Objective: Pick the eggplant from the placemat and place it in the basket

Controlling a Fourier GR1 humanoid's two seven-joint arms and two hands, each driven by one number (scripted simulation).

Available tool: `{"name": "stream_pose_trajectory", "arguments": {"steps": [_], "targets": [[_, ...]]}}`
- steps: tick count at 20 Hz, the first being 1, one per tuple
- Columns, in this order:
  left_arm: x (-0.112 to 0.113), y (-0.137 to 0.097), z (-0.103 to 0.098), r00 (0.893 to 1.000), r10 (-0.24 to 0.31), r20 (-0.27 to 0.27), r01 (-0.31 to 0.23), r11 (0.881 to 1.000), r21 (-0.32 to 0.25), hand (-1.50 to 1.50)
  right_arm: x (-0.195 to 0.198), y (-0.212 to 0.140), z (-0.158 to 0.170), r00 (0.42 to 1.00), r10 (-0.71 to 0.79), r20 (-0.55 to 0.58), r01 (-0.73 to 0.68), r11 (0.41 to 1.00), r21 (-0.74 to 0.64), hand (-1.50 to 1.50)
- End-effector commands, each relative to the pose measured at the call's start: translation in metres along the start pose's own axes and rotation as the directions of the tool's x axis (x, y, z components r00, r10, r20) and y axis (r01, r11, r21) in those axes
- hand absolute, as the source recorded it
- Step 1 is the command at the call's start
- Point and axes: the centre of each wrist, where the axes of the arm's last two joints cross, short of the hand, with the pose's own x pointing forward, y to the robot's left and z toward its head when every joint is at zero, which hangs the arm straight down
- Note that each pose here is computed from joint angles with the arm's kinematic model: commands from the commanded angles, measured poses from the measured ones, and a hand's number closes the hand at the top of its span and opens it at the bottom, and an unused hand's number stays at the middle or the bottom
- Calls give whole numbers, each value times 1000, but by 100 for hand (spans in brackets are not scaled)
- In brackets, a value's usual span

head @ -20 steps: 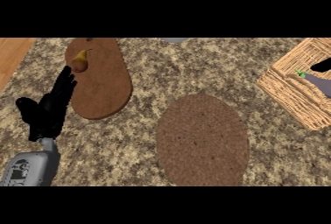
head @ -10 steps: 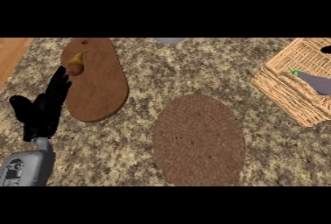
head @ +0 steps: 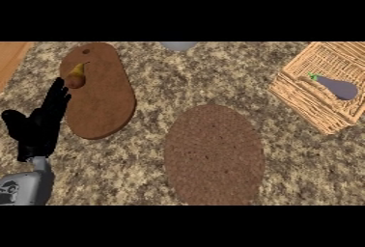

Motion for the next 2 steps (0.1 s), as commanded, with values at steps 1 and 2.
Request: {"name": "stream_pose_trajectory", "arguments": {"steps": [1,2], "targets": [[-4,-14,3,1000,1,1,-1,1000,22,0,-46,2,10,999,-39,-4,39,999,15,-150],[-11,-9,3,1000,3,-3,-3,1000,5,0,-18,-26,0,998,-49,44,48,999,16,-150]]}}
